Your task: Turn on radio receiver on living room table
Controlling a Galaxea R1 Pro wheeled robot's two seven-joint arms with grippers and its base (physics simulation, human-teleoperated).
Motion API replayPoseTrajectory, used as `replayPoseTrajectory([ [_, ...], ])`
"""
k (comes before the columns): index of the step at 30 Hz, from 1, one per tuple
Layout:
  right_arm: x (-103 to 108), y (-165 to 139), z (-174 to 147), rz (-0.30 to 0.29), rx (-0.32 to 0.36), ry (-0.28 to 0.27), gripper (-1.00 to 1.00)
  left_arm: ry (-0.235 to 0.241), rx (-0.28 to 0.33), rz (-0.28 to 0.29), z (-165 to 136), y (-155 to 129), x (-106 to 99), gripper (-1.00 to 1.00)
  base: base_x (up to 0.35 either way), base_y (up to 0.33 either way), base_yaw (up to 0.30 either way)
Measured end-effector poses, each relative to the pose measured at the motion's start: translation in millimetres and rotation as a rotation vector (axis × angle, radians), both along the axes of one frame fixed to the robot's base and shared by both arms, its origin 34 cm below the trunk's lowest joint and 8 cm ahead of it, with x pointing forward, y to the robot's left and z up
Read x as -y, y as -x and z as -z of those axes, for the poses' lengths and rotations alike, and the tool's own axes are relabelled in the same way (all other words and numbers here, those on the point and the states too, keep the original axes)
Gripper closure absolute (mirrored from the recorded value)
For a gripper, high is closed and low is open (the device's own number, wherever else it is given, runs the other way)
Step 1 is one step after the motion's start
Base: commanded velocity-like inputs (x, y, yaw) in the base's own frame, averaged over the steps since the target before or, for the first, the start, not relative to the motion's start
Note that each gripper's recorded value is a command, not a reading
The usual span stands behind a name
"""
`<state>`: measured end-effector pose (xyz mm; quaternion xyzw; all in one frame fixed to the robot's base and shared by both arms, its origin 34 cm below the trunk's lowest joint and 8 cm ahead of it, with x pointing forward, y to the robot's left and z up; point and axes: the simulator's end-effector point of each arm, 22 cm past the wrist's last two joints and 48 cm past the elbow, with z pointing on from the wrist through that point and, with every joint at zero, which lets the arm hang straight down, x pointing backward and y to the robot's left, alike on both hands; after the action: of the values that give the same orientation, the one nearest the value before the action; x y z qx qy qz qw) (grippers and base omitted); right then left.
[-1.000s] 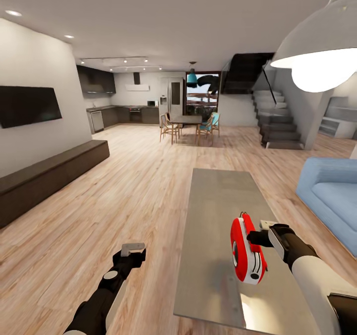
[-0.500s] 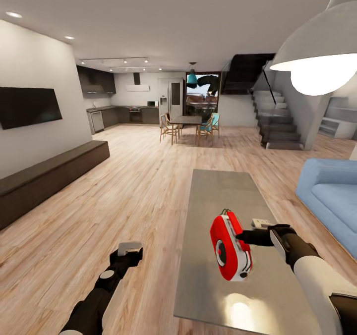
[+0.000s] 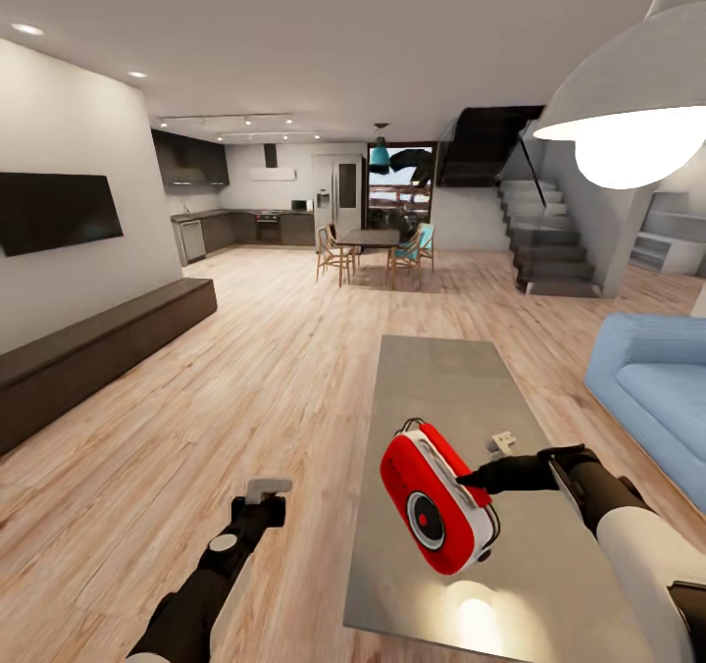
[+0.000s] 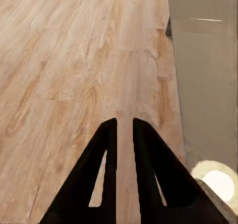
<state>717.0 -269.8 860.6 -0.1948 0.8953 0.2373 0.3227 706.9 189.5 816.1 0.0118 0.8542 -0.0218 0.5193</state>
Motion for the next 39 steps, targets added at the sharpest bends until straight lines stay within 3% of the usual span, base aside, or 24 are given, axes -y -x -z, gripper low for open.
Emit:
replayPoseTrajectory([
  [3, 0.7, -0.3, -0.5, 0.001, 0.002, -0.001, 1.0, -0.017, -0.046, 0.04, 5.3, 5.1, 14.8, 1.0, 0.0, 0.0, 0.0],
  [4, 1.1, -0.6, -0.8, 0.002, 0.003, -0.001, 1.0, -0.02, -0.053, 0.047, -5.6, 2.1, 17.6, 1.0, 0.0, 0.0, 0.0],
  [7, 2.4, -1.3, -0.4, 0.007, 0.005, 0.003, 1.0, -0.026, -0.03, 0.06, -26.9, -4.0, 22.7, 1.0, 0.0, 0.0, 0.0],
  [8, 2.6, -1.6, -0.2, 0.008, 0.005, 0.004, 1.0, -0.039, -0.033, 0.092, -29.1, -2.2, 34.6, 1.0, 0.0, 0.0, 0.0],
  [11, 2.3, -1.8, 0.0, 0.01, 0.005, 0.005, 1.0, -0.118, -0.084, 0.259, -19.3, 19.5, 95.6, 1.0, 0.0, 0.0, 0.0],
  [12, 2.2, -1.8, -0.1, 0.01, 0.005, 0.004, 1.0, -0.151, -0.108, 0.352, -14.0, 36.4, 134.1, 1.0, 0.0, 0.0, 0.0],
  [13, 2.1, -1.9, -0.2, 0.009, 0.006, 0.004, 1.0, -0.165, -0.112, 0.399, -13.2, 45.1, 154.8, 1.0, 0.0, 0.0, 0.0],
  [15, 0.9, -1.2, -0.5, 0.006, 0.004, -0.001, 1.0, -0.167, -0.123, 0.45, -11.0, 57.3, 182.7, 1.0, 0.0, 0.0, 0.0],
  [16, 0.2, -1.1, -1.0, 0.005, 0.004, -0.005, 1.0, -0.153, -0.161, 0.5, 0.6, 72.4, 205.5, 1.0, 0.0, 0.0, 0.0],
  [20, -0.3, -1.0, -1.4, 0.004, 0.004, -0.008, 1.0, -0.138, -0.276, 0.608, 42.8, 106.3, 216.5, 1.0, 0.0, 0.0, 0.0],
  [23, -1.0, -0.9, -1.5, 0.003, 0.004, -0.009, 1.0, -0.124, -0.31, 0.644, 52.5, 117.1, 220.7, 1.0, 0.0, 0.0, 0.0],
  [30, -9.2, 0.4, -1.4, -0.009, -0.001, -0.022, 1.0, -0.117, -0.31, 0.654, 51.3, 117.8, 223.1, 1.0, 0.0, 0.0, 0.0],
  [35, -29.9, 11.1, -7.3, -0.075, -0.02, -0.087, 1.0, -0.096, -0.256, 0.671, 28.1, 109.6, 234.6, 1.0, 0.0, 0.0, 0.0],
  [39, -33.7, 13.9, -8.9, -0.092, -0.024, -0.101, 1.0, -0.095, -0.267, 0.675, 24.3, 110.2, 235.8, 1.0, 0.0, 0.0, 0.0],
])
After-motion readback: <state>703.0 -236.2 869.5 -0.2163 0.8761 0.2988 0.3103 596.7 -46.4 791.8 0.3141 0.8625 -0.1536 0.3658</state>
